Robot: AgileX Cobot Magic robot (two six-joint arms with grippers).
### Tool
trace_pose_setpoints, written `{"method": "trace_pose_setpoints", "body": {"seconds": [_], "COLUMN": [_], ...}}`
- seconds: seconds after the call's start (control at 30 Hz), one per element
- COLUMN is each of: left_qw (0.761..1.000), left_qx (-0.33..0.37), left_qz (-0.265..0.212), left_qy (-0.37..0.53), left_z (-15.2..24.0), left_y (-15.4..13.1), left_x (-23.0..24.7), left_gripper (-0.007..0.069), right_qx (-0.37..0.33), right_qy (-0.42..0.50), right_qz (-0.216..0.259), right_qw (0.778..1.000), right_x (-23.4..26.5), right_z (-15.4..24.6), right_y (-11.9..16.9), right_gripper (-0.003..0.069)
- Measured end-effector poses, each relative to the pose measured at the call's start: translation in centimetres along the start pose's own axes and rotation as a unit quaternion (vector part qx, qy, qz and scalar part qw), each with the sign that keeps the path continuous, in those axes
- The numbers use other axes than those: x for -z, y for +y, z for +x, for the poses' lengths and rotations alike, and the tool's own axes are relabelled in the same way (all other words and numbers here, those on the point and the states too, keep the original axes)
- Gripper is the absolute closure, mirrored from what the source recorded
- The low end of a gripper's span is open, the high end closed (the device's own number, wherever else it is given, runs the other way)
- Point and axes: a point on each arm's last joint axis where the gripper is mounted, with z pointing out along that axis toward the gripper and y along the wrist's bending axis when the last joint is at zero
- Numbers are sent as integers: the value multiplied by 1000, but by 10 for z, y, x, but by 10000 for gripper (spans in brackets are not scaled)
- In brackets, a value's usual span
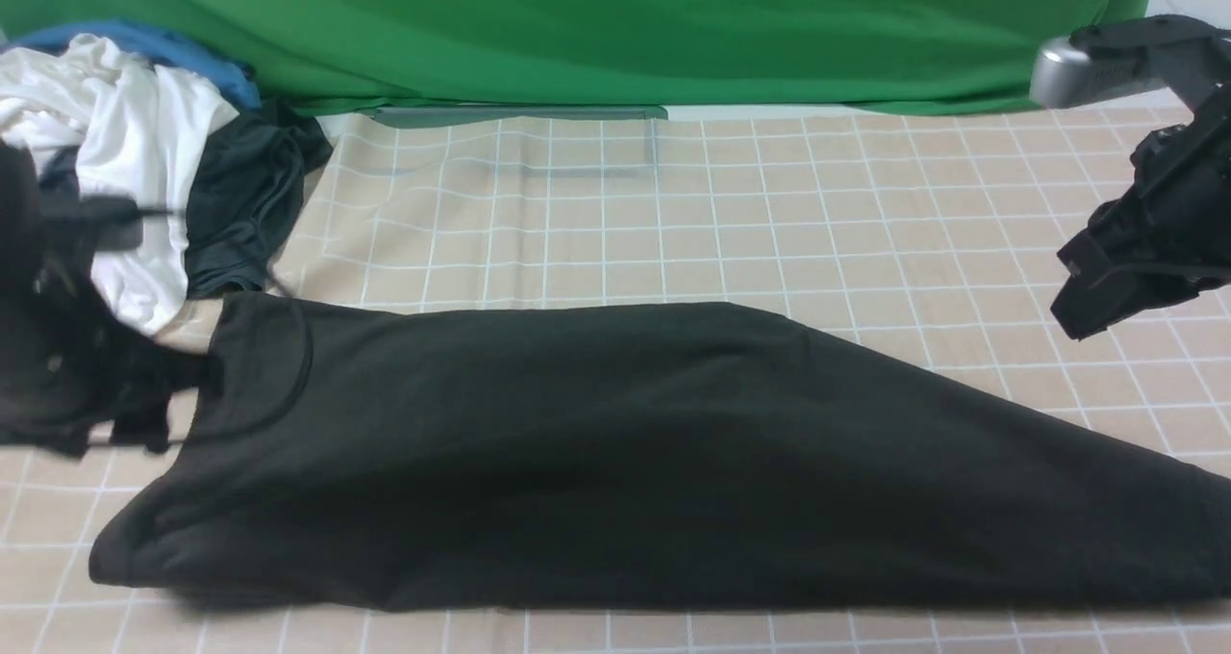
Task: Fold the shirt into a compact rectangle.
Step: 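Pull the folded dark garment lengthwise by its ends to straighten it flat on the table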
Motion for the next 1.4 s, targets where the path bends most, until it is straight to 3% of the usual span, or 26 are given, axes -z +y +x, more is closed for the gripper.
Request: {"method": "trace_pose_setpoints", "body": {"seconds": [0.07,0.13,0.23,0.47,0.63,0.73,0.9,1.0,1.13,1.2,1.27,1.3,1.33,1.37,1.4], "left_qw": [998,993,991,994,997,998,997,996,994,992,990,990,990,990,990], "left_qx": [-4,-23,-44,-49,-36,-24,-43,-47,-48,-45,-48,-48,-50,-51,-52], "left_qz": [65,113,128,76,56,58,58,67,87,101,106,106,106,106,106], "left_qy": [-23,-32,-15,60,43,31,21,-15,-46,-67,-79,-79,-79,-80,-78], "left_z": [-6,-8,-8,-4,0,0,4,7,15,24,36,38,44,44,48], "left_y": [-17,-37,-58,-58,-55,-54,-51,-47,-45,-43,-40,-40,-38,-38,-37], "left_x": [3,-2,-25,-88,-93,-89,-75,-42,-14,2,10,10,10,11,10], "left_gripper": [380,517,596,609,609,608,607,606,606,606,606,606,606,606,606], "right_qx": [18,36,44,37,44,29,14,-30,-95,-150,-191,-196,-204,-204,-209], "right_qy": [-1,-7,-6,-11,15,29,66,58,46,56,73,76,72,72,72], "right_qz": [-7,-14,-24,-12,16,59,101,120,135,139,128,125,122,122,120], "right_qw": [1000,999,999,999,999,997,993,991,985,977,970,970,969,969,968], "right_x": [-7,-25,-59,-129,-163,-170,-143,-80,-35,-24,-33,-36,-49,-49,-56], "right_z": [-5,-16,-31,-51,-49,-47,-38,-23,8,38,65,66,74,74,76], "right_y": [12,25,42,42,30,15,-8,-29,-50,-66,-75,-76,-78,-78,-79], "right_gripper": [552,584,614,614,613,609,608,608,595,543,400,386,234,234,158]}}
